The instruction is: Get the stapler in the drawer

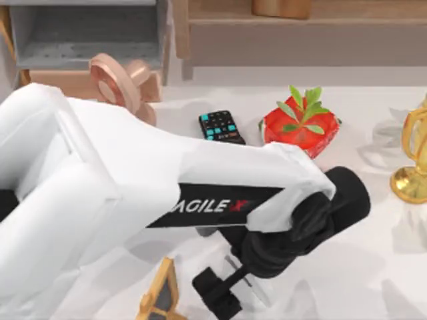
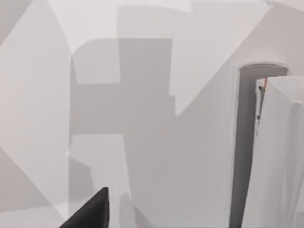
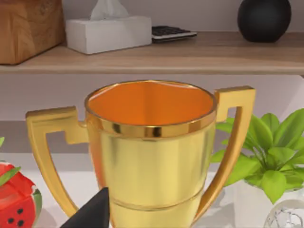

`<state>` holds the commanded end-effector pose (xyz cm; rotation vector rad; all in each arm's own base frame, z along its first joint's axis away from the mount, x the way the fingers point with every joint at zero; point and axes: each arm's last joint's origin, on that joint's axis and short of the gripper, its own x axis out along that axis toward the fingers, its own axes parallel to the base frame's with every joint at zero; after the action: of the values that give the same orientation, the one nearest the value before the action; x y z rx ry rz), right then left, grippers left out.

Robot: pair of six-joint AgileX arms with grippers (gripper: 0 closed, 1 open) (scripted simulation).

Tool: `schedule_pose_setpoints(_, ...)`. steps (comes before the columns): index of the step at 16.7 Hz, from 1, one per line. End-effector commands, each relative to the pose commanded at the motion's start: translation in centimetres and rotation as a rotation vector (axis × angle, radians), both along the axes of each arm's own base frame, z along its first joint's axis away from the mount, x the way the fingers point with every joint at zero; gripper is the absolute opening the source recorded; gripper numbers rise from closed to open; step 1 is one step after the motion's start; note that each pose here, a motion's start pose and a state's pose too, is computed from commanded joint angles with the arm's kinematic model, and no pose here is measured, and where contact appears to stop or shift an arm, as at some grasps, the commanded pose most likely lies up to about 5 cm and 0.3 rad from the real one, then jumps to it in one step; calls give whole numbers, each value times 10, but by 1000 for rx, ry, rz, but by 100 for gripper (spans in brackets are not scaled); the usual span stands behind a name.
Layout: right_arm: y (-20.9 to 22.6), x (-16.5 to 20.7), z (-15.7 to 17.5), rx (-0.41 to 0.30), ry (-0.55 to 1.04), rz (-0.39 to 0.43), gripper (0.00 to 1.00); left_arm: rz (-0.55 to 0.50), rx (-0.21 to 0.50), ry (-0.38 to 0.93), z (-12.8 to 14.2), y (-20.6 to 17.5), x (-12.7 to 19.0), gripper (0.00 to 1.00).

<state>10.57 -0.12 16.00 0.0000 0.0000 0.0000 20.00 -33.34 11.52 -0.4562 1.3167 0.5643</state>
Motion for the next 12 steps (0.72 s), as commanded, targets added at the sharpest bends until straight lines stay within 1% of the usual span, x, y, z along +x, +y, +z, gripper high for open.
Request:
schedule_pose_setpoints(3, 0, 0, 0, 0, 0, 0, 100, 0, 0, 0, 0, 0, 0, 100)
schedule_pose_setpoints(12, 0, 0, 0, 0, 0, 0, 100, 0, 0, 0, 0, 0, 0, 32)
